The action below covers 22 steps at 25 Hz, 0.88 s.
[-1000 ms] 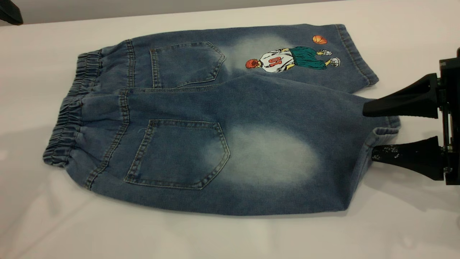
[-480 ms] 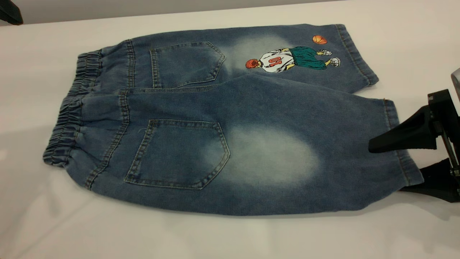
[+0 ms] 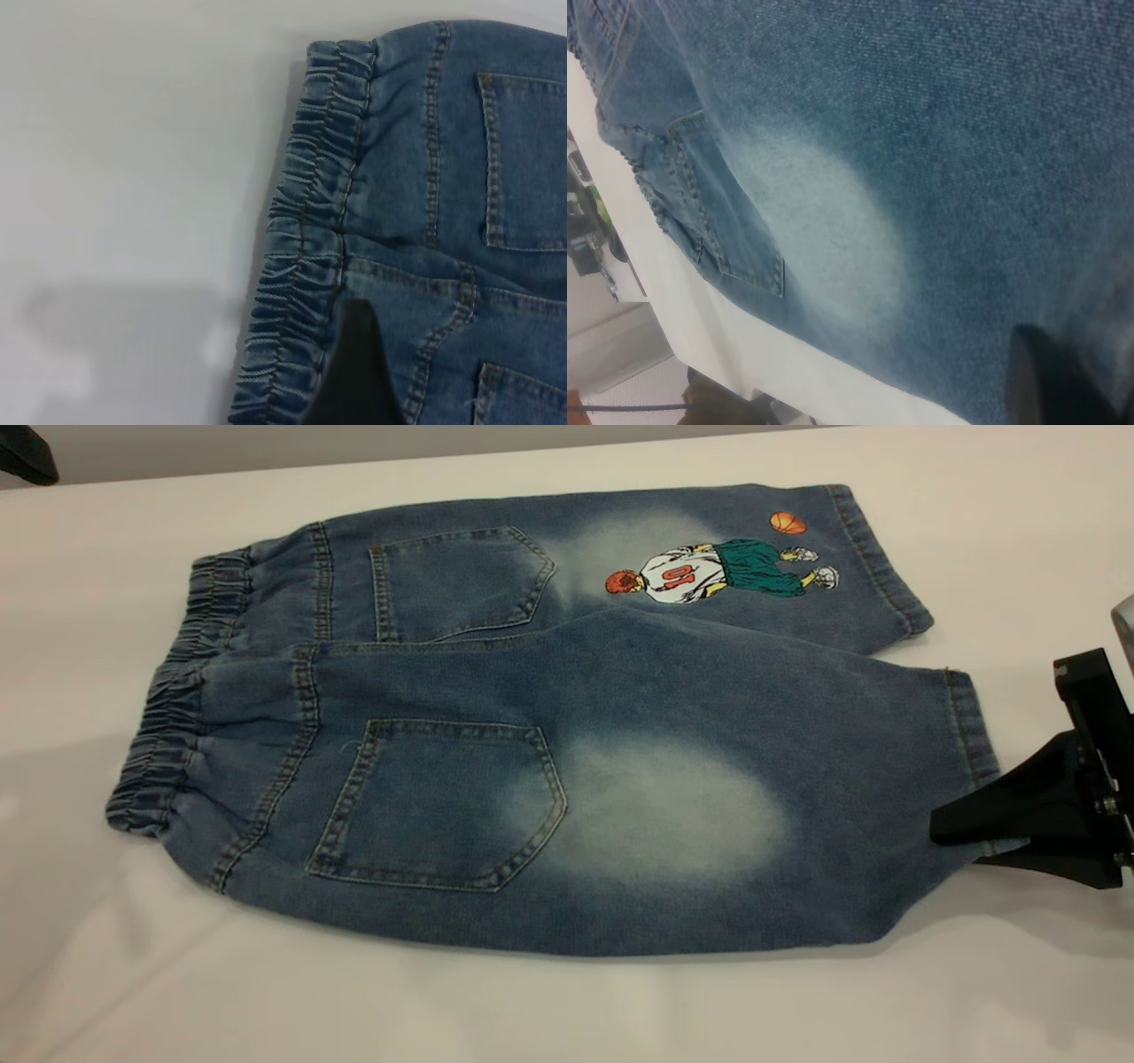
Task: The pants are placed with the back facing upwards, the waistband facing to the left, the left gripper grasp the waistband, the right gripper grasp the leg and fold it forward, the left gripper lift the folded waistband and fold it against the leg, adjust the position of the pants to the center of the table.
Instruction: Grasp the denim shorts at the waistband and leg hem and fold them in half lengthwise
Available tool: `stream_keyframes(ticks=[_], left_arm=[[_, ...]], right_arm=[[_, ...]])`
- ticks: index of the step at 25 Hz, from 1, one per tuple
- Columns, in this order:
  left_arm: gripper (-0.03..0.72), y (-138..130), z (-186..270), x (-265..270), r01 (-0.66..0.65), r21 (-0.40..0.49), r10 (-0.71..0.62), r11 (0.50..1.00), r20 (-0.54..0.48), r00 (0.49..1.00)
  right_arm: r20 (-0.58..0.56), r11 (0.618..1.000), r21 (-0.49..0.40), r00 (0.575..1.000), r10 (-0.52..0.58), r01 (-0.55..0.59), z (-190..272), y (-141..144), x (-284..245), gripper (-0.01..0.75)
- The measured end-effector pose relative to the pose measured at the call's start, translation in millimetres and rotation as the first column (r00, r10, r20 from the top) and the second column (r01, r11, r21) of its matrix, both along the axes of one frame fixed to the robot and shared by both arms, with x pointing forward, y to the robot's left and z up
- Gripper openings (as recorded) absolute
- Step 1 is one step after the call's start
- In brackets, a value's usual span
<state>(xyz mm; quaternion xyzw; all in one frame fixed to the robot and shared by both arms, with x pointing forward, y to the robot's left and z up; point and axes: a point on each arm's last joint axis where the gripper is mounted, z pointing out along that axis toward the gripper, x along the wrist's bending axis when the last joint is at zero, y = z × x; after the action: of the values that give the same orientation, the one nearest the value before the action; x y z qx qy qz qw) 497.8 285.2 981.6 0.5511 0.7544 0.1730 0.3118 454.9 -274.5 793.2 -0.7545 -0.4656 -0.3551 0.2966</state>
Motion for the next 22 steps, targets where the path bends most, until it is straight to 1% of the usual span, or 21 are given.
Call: stream_keyframes(ticks=[4,9,12,16,18,22], left_arm=[[0.519,-0.9,-2.4,-2.9,0.009,-0.005,-0.009,1.0,-0.041,0.999],[0.519,-1.3,-3.7,-4.7,0.016,-0.006,-0.016,1.0,-0.065,0.998],[0.519,-1.7,-6.6,-6.1,0.025,-0.005,-0.026,1.0,-0.096,0.995],[0.519,-2.1,-19.3,-3.7,0.028,-0.005,-0.028,1.0,-0.155,0.988],[0.519,-2.3,-29.7,-2.0,0.029,-0.006,-0.03,1.0,-0.201,0.979],[0.519,-2.1,-54.0,3.2,0.051,0.011,-0.046,0.999,-0.278,0.96]], right_arm=[[0.027,0.999,-0.038,1.0,0.008,-0.007,6.0,-2.1,2.9,0.013],[0.127,0.993,-0.109,0.99,0.068,-0.054,28.6,-5.2,8.7,0.013],[0.209,0.986,-0.141,0.971,0.12,-0.091,47.6,-5.1,11.3,0.013],[0.274,0.97,-0.202,0.943,0.187,-0.134,64.4,1.2,12.8,0.013],[0.295,0.965,-0.209,0.931,0.215,-0.157,69.4,7.9,12.8,0.013],[0.295,0.958,-0.207,0.922,0.252,-0.196,69.5,17.7,11.3,0.013]])
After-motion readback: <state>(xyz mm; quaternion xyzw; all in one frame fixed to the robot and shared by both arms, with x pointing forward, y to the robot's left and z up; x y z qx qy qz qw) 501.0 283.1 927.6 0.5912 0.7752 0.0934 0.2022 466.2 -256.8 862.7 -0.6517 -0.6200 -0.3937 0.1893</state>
